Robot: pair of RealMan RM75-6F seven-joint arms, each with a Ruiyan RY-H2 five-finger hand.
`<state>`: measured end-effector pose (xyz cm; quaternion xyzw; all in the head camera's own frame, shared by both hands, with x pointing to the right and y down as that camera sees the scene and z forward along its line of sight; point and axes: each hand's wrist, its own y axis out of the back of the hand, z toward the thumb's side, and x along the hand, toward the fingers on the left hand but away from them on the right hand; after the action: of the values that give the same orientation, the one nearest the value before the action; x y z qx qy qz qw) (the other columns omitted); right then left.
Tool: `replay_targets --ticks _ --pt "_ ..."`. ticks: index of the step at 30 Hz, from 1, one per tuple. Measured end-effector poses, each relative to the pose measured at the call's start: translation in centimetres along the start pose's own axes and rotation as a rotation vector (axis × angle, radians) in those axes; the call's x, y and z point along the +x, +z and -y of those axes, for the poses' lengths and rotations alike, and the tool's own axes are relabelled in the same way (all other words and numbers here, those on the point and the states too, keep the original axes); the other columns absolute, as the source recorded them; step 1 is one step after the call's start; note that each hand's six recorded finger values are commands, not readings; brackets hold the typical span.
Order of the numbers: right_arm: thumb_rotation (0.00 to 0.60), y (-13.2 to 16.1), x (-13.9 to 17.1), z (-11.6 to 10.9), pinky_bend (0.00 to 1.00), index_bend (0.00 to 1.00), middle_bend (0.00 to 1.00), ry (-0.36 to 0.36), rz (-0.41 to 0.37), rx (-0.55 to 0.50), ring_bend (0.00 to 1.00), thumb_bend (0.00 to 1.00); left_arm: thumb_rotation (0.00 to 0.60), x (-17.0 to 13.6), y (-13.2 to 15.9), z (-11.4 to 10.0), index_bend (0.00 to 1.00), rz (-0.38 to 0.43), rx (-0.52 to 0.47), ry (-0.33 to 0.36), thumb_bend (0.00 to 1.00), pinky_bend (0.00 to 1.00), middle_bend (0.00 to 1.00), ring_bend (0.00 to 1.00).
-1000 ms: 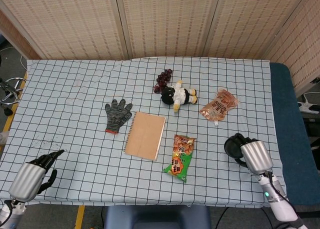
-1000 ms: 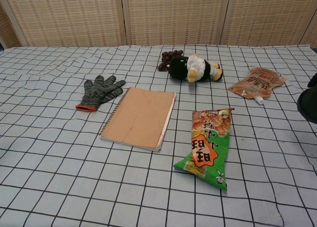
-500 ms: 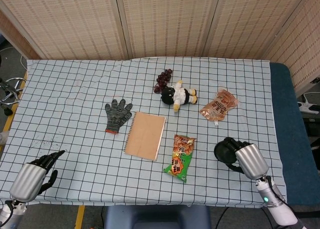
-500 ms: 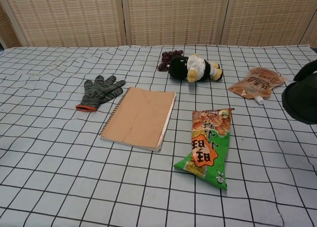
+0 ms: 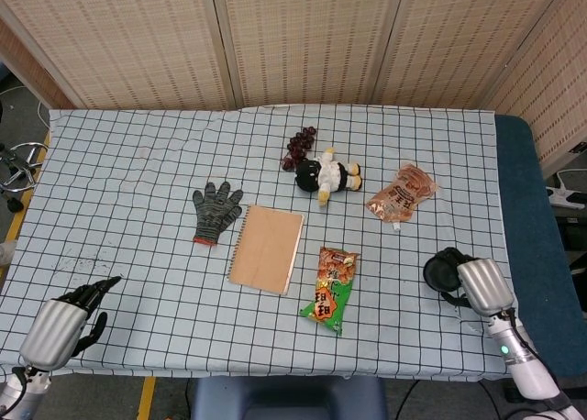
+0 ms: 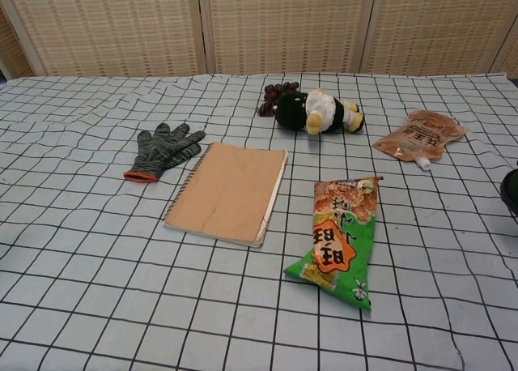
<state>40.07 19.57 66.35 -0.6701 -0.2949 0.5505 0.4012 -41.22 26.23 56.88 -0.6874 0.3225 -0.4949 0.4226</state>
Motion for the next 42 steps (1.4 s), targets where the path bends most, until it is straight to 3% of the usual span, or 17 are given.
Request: replay_targets --ticks 4,7,10,15,24,34,42 --pt "0.6 -0.1 -0.1 0.9 0.65 0.61 0.58 0.02 -0.014 -0.022 0.48 0.32 0.6 0.0 0.1 -0.1 0.15 0.005 0.004 0.004 0.57 0.65 0.27 0.34" --pt "0.6 -0.1 -0.3 1.5 0.57 0.55 0.54 0.038 -0.021 -0.042 0.41 0.32 0.6 0.0 0.1 0.0 0.15 0.003 0.002 0.0 0.57 0.65 0.27 0.34" --pt "0.6 -0.2 -0.3 2.1 0.48 0.43 0.44 0.073 -0.02 -0.051 0.31 0.32 0.6 0.0 0.1 -0.1 0.15 0.005 0.002 0.005 0.57 0.65 0.27 0.34" --pt "0.6 -0.7 -0.2 2.8 0.46 0.23 0.31 0.12 -0.007 -0.049 0.17 0.31 0.6 0.0 0.0 -0.1 0.15 0.001 -0.002 0.0 0.57 0.65 0.27 0.34" --pt "0.6 -1.2 0.0 2.9 0.29 0.01 0.16 0.143 0.005 -0.039 0.03 0.22 0.6 -0.1 0.1 0.0 0.15 0.006 0.0 -0.005 0.57 0.65 0.27 0.34" --pt "0.6 -1.1 0.2 2.6 0.22 0.01 0.13 0.136 0.001 -0.059 0.0 0.2 0.6 -0.1 0.1 0.2 0.15 0.006 0.003 -0.018 0.57 0.65 0.28 0.34" --pt "0.6 -0.3 0.1 1.9 0.23 0.13 0.17 0.094 -0.023 -0.1 0.03 0.2 0.6 0.0 0.1 0.3 0.15 0.007 0.005 -0.023 0.57 0.65 0.28 0.34"
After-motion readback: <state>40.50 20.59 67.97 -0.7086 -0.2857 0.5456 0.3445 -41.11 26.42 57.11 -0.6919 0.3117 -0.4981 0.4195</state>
